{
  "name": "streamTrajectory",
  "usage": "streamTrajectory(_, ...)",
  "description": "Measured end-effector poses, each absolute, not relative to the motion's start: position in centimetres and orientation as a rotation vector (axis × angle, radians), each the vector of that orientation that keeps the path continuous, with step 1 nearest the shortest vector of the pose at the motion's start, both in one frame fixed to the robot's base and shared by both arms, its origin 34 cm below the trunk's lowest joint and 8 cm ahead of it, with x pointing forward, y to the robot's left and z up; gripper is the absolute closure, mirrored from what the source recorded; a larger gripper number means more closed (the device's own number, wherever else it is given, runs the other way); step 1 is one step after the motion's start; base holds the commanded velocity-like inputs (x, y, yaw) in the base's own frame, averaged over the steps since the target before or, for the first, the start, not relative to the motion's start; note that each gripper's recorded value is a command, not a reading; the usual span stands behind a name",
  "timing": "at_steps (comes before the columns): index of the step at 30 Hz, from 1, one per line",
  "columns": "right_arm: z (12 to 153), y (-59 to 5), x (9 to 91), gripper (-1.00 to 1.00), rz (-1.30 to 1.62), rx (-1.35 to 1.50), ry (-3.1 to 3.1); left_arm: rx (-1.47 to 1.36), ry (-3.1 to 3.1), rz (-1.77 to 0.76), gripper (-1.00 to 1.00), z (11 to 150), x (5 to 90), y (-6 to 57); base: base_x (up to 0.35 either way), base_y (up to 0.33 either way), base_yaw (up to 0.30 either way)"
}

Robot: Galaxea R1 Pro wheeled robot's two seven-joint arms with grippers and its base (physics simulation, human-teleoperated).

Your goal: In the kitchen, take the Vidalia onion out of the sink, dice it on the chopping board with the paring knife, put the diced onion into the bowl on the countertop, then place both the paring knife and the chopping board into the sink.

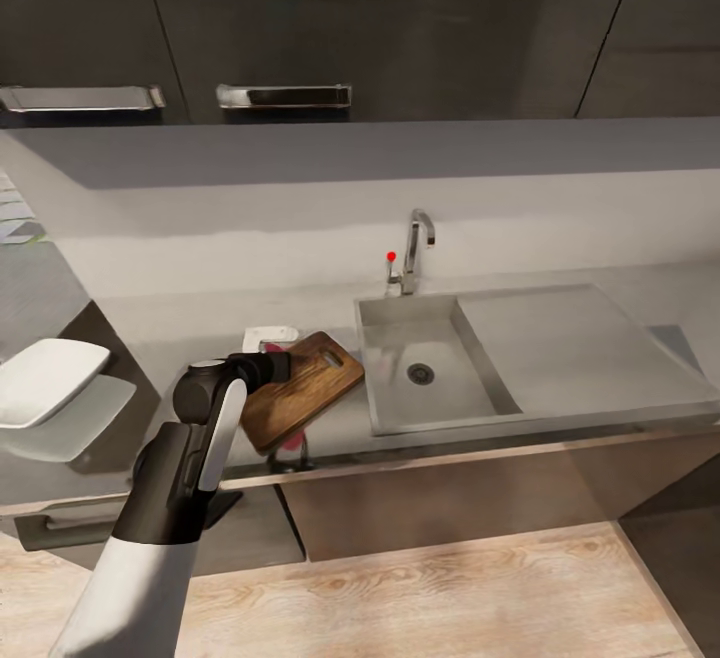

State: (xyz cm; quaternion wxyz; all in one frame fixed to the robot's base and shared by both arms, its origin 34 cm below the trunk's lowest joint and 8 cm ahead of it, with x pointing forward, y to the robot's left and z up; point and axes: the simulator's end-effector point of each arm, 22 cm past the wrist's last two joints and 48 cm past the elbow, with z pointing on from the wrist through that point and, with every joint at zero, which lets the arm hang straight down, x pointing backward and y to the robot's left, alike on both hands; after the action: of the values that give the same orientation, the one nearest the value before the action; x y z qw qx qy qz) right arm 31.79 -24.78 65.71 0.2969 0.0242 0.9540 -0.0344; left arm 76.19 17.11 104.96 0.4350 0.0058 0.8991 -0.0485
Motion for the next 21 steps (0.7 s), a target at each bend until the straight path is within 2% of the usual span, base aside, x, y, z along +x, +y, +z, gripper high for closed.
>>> streamTrajectory(21, 65.8, -24.8, 31.9, -1.0, -0.093, 0.065, 2.532, 0.061, 2.281, -0.127, 1.0, 102.9, 75.2, 15.6, 0.015, -0.009, 0.0)
